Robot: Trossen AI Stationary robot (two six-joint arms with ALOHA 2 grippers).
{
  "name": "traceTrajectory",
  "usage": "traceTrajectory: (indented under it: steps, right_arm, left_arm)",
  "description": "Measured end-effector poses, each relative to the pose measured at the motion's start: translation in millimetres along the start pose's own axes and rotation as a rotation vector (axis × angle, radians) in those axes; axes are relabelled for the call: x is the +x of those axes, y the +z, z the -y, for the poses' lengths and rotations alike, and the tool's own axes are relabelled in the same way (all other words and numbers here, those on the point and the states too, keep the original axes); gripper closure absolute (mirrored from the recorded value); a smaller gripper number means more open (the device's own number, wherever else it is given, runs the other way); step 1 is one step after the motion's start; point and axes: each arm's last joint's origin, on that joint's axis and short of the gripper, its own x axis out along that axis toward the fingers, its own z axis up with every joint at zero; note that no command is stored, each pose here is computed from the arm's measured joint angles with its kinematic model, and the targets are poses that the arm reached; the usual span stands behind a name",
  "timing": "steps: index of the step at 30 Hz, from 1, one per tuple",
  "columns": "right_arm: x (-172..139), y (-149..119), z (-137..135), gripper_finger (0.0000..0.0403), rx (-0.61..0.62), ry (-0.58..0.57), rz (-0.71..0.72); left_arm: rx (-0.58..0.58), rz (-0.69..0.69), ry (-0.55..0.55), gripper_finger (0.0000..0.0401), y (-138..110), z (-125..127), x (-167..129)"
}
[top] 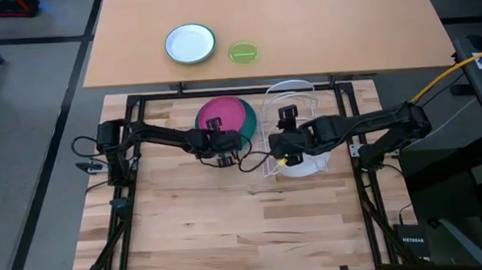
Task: Sort dishes
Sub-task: Put the pink plate in the dish rack
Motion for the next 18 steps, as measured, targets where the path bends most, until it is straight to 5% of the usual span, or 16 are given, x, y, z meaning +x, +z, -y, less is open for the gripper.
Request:
traceTrajectory:
  steps: [7, 14, 18]
  right_arm:
    - [6.5, -3.8, 43.9, 0.0233, 0.153, 0.014, -0.003]
    - [16.2, -18.8, 108.2, 0.0233, 0.374, 0.263, 0.146]
    - [22.2, -24.3, 138.2, 0.0233, 0.503, 0.364, 0.324]
  left_arm:
    - [0.02, 0.078, 0.167, 0.0399, 4.7, 15.7, -32.1]
    - [0.033, 0.177, 0.466, 0.04, 3.9, 41.3, -69.0]
    - [0.027, 0.231, 0.547, 0.04, 2.9, 54.2, -83.7]
